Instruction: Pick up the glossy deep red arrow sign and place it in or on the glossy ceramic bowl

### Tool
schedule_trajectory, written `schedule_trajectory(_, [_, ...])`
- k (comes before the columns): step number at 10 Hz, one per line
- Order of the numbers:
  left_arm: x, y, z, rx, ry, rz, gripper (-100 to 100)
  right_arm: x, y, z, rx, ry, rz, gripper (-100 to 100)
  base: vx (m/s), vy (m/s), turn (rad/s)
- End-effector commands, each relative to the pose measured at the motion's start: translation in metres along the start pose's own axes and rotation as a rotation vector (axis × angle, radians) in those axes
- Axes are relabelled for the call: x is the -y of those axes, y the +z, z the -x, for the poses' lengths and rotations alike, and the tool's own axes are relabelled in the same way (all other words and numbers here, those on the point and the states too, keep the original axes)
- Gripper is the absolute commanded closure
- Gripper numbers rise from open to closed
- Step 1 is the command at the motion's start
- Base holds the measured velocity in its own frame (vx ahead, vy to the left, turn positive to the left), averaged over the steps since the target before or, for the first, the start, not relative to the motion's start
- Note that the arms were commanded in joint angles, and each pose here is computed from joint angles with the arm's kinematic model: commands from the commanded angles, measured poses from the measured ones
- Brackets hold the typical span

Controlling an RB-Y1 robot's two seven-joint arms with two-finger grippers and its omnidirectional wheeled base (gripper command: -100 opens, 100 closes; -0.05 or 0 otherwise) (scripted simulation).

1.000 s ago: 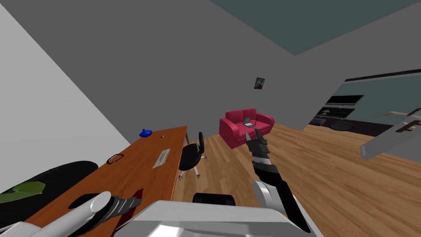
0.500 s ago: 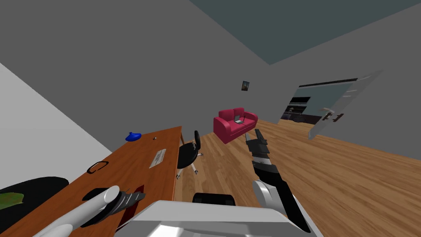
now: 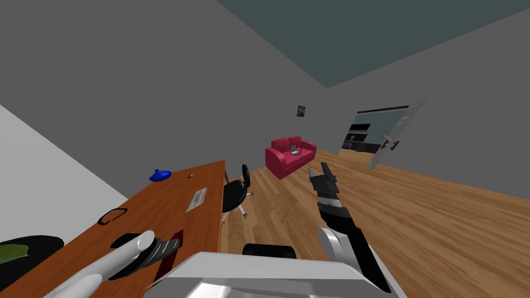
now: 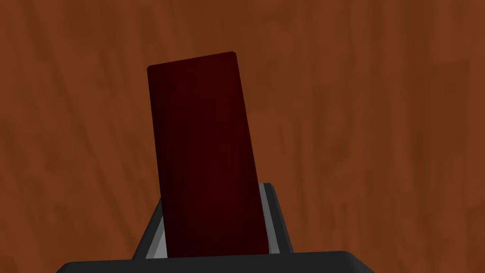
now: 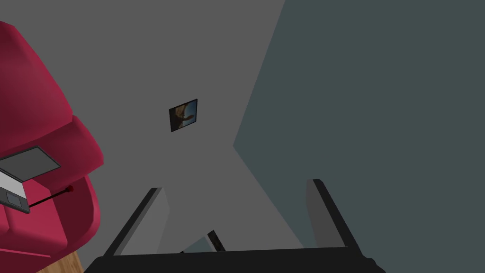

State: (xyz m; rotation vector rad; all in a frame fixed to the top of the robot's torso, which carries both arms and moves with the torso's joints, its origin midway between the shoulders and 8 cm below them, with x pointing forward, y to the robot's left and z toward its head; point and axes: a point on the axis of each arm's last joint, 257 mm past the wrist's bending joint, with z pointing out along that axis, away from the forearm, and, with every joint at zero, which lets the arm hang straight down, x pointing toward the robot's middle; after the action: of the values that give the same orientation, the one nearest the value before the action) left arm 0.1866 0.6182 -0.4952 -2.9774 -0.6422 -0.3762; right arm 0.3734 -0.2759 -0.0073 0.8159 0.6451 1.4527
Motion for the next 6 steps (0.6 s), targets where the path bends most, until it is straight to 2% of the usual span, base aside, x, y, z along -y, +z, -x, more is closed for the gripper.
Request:
schedule_trajectory(1, [0.0000, 0.0000, 0.0000, 0.000, 0.000, 0.000, 100, 0.0000, 0.0000, 0.0000, 0.000, 0.000, 0.000, 0, 0.000, 0.000, 0.000])
schedule_trajectory(3, [-0.0002, 0.0001, 0.0002, 0.000, 0.001, 0.000, 100, 0.0000, 0.0000, 0.0000, 0.000, 0.000, 0.000, 0, 0.000, 0.000, 0.000])
schedule_trajectory(4, [-0.0003, 0.0002, 0.0003, 0.001, 0.001, 0.000, 0, 0.0000, 0.0000, 0.0000, 0.000, 0.000, 0.000, 0, 0.000, 0.000, 0.000])
schedule_trajectory(5, [-0.0006, -0.0010, 0.0017, 0.000, 0.013, 0.003, 100, 0.0000, 0.0000, 0.0000, 0.000, 0.000, 0.000, 0, 0.050, -0.006, 0.176])
schedule_trajectory(6, [0.0002, -0.0041, 0.0046, -0.001, 0.039, 0.008, 100, 0.0000, -0.0001, 0.0001, 0.000, 0.000, 0.000, 0, 0.124, -0.003, 0.305])
